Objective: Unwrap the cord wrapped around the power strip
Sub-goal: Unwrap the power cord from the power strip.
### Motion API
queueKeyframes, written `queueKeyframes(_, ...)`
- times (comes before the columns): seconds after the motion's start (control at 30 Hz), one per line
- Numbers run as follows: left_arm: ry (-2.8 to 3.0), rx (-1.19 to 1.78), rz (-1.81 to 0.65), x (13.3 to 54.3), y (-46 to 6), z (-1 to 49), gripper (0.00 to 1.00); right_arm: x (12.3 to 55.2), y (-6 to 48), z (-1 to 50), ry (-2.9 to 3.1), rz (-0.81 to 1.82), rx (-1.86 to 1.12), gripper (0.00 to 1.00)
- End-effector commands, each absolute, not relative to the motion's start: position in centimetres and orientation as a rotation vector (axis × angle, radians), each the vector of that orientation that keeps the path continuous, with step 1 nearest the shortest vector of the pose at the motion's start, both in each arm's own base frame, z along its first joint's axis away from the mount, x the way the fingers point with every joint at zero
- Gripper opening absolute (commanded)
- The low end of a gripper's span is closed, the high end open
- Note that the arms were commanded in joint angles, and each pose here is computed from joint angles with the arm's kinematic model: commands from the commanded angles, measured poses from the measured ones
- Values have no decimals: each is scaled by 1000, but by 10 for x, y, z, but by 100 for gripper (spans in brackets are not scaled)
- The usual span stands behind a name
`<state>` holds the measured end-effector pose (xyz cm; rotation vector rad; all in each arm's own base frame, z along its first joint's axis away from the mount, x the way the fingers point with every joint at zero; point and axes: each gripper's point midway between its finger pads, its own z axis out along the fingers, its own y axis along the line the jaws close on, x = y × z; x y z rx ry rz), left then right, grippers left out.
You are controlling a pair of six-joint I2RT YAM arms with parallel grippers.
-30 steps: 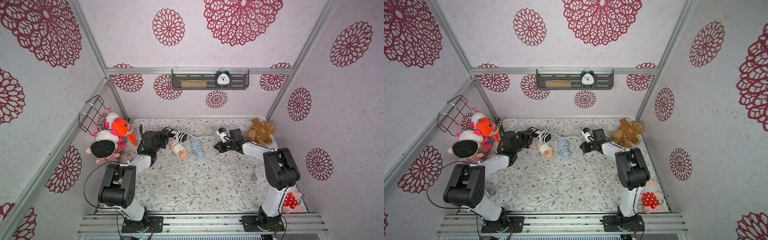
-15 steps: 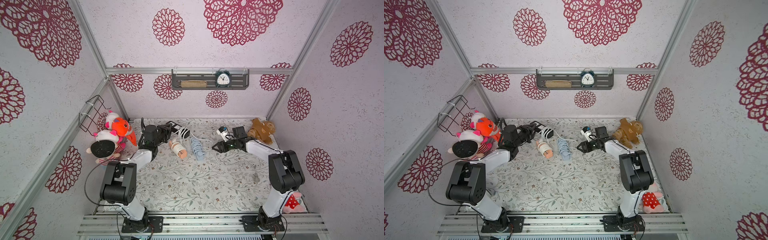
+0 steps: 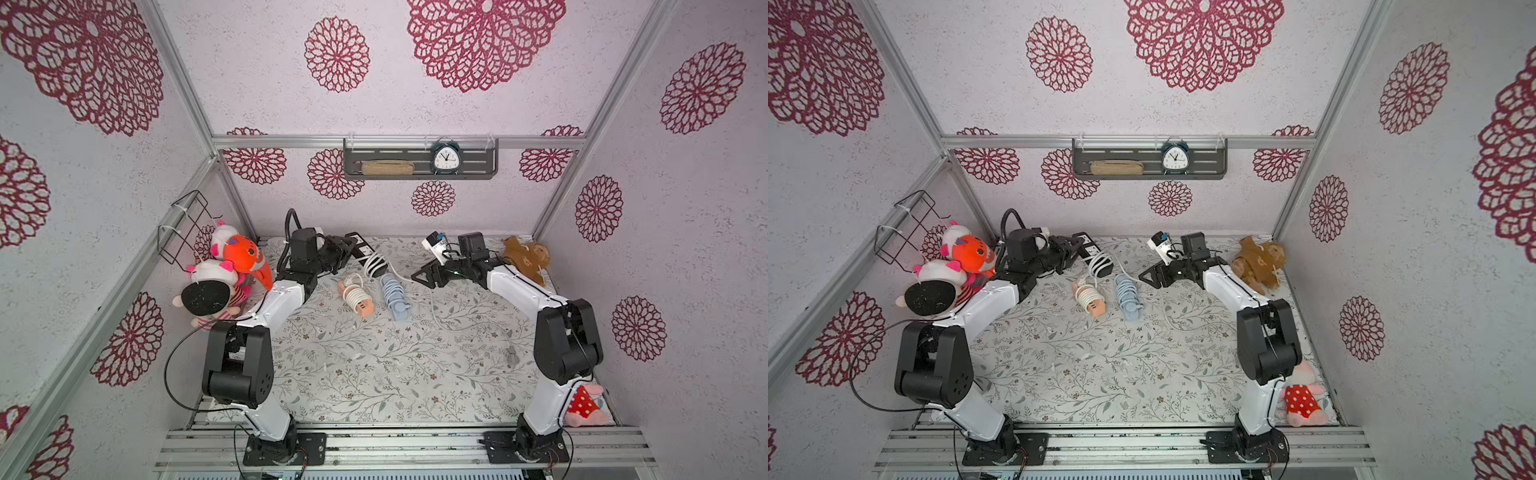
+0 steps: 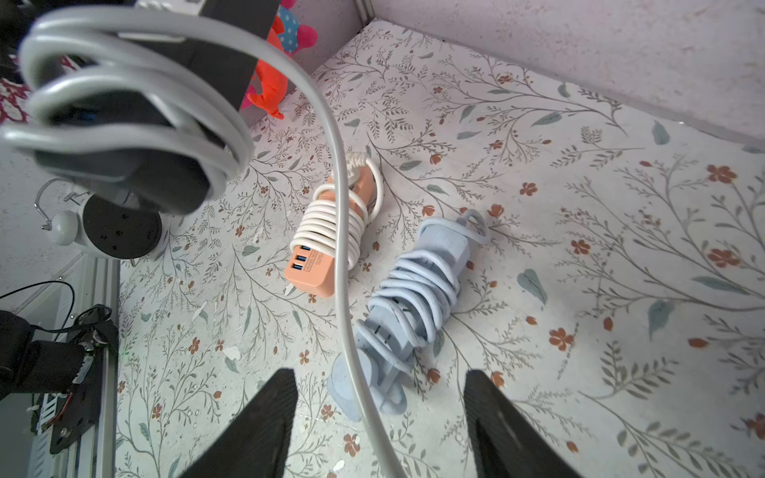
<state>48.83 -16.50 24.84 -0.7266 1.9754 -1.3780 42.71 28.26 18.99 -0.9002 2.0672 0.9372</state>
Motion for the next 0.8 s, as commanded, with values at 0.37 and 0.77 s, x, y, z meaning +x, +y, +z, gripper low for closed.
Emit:
queueKeyframes(0.37,1934,-583,-1429,475,-181,282,0,453,346,181,2053,1037,-882,37)
queueKeyframes(0.77,1821,-809,-1443,490,-165,227,0,457,337,231,1954,941,-879,0)
